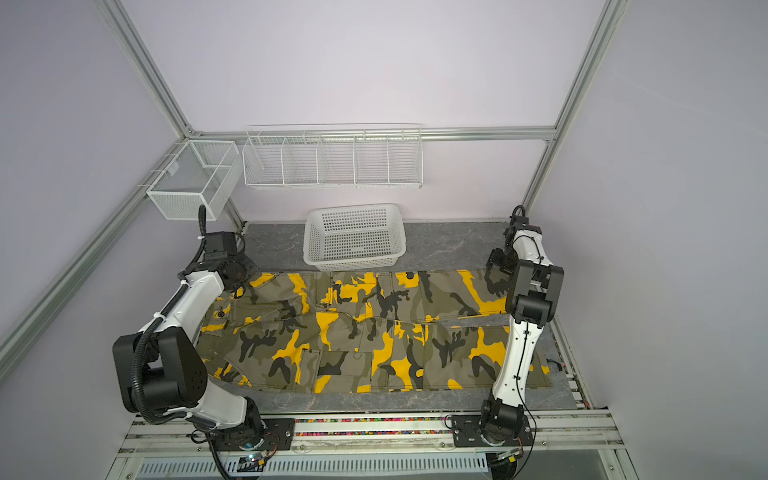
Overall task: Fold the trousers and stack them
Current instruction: 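Lower the hem end with the right gripper while the left gripper holds the waistband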
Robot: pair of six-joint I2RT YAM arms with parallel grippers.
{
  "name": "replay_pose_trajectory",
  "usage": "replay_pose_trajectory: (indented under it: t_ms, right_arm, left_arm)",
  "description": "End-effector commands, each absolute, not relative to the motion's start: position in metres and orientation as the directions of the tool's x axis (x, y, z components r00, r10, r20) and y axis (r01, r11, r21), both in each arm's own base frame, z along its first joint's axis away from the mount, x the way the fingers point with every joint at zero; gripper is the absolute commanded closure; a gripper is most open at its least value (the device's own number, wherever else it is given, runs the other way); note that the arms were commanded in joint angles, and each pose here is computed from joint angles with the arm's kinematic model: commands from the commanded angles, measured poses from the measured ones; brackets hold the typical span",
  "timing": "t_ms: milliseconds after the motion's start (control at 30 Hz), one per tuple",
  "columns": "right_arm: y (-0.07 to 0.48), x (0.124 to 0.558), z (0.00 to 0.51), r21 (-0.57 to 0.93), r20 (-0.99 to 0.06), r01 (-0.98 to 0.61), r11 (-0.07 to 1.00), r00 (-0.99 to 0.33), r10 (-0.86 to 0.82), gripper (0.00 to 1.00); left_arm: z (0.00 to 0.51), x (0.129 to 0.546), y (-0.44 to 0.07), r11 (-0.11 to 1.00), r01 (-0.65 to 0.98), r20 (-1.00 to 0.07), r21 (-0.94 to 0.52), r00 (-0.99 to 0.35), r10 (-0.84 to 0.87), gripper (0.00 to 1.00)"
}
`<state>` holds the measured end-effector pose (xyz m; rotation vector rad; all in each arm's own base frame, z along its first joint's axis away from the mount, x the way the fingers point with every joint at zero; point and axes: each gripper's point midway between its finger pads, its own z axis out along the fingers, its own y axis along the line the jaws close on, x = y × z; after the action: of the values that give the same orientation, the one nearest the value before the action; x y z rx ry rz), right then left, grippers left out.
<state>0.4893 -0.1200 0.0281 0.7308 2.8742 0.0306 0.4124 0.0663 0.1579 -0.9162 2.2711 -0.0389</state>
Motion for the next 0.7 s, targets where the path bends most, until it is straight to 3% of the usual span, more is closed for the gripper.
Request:
replay_pose_trajectory:
  t_ms: [0, 200, 300, 400, 567, 667]
  right_arm:
    - [-0.125, 0.498, 0.037, 0.028, -0.206, 0.547, 0.837, -0.816, 0.540, 0.24]
    - [-0.124, 0.500, 0.017, -0.011, -0.160, 0.560, 0.828, -0.819, 0.551, 0.25]
    - [-0.121, 0.501, 0.007, -0.005, -0.143, 0.558, 0.830, -0.822, 0.551, 0.32]
    - [-0.118, 0.502, 0.002, 0.006, -0.126, 0.552, 0.834, -0.827, 0.548, 0.48]
    - [-0.117, 0.510, 0.016, 0.033, -0.158, 0.531, 0.847, -0.834, 0.529, 0.90]
    - [-0.118, 0.515, 0.047, 0.054, -0.222, 0.510, 0.859, -0.832, 0.508, 0.93]
  left_arm:
    - [0.172, 0.415, 0.063, 0.769, -0.578, -0.594, -0.272, -0.528, -0.607, 1.00]
    - [0.166, 0.414, 0.061, 0.767, -0.581, -0.577, -0.272, -0.539, -0.613, 1.00]
    - [0.164, 0.413, 0.061, 0.770, -0.579, -0.572, -0.267, -0.547, -0.611, 1.00]
    - [0.163, 0.413, 0.061, 0.774, -0.577, -0.569, -0.259, -0.556, -0.605, 1.00]
    - [0.164, 0.411, 0.061, 0.780, -0.580, -0.557, -0.235, -0.577, -0.597, 1.00]
    - [0.168, 0.403, 0.063, 0.777, -0.594, -0.542, -0.211, -0.590, -0.598, 1.00]
